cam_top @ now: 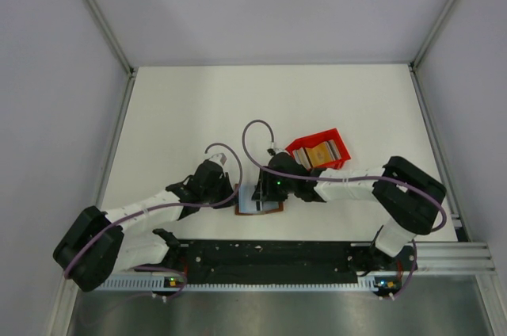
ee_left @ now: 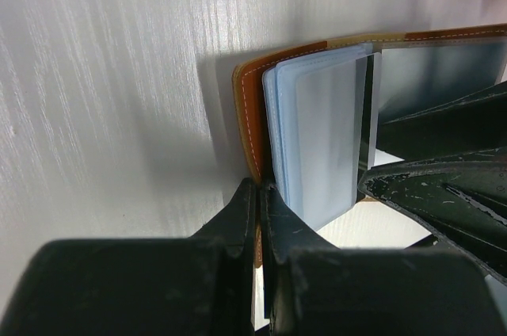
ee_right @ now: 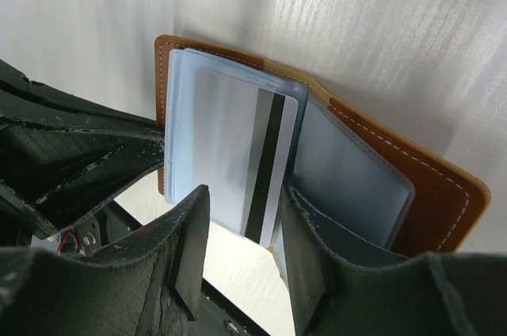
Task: Put the credit cards into the card holder
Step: Insert the credit card into the card holder.
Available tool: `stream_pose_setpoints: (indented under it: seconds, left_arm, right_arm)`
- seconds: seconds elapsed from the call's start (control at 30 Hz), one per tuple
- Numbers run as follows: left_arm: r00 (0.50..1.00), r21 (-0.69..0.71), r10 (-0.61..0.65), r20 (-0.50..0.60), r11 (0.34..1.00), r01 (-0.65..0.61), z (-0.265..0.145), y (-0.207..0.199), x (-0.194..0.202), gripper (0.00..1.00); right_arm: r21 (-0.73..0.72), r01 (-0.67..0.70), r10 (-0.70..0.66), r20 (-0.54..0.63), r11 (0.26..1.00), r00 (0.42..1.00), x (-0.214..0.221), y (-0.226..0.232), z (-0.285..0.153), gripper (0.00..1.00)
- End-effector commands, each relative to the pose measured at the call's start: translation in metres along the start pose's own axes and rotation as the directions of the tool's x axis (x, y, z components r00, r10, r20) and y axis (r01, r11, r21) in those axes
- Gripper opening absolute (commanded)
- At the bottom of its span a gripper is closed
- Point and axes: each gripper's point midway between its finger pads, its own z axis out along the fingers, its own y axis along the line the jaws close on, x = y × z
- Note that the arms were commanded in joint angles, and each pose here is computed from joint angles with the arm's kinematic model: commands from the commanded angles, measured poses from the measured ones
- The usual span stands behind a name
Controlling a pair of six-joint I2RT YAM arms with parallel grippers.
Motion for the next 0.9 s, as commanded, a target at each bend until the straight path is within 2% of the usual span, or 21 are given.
stream_pose_setpoints:
  seconds: [0.0,0.27,0.53,0.63,0.73,0.87]
  left_arm:
    - [1.0,0.008,0.025,0.005,1.0,-0.025,0.002,-0.002,-0.002,0.0]
    - [1.0,0.012,0.02,0.009,1.0,-0.02,0.001,-0.004,-0.003,0.0]
    - [1.0,0.011,0.019,0.008,1.0,-0.019,0.001,-0.003,-0.003,0.0]
    - [1.0,-0.001,0.02,0.009,1.0,-0.02,0.0,-0.001,-0.003,0.0]
    - [1.0,-0.01,0.021,0.013,1.0,-0.021,-0.003,0.0,-0.004,0.0]
    - [0.999,0.0,0.028,0.029,1.0,-0.028,-0.008,-0.005,-0.009,0.0]
  right_arm:
    - [-0.059,0.031,-0.031,0.007,0.998,0.999,0.0,0.014,0.005,0.4]
    - [-0.133,0.034,-0.037,-0.022,0.991,0.999,0.004,0.028,0.005,0.36]
    - [-0.175,0.045,-0.049,-0.017,0.984,0.999,0.003,0.035,0.004,0.35]
    - [-0.099,0.046,-0.048,-0.015,0.994,0.999,0.002,0.022,0.002,0.38]
    - [0.013,0.047,-0.047,0.042,0.999,0.998,-0.007,0.002,-0.008,0.41]
    - [0.088,0.067,-0.078,0.125,0.994,0.989,-0.022,-0.011,-0.027,0.45]
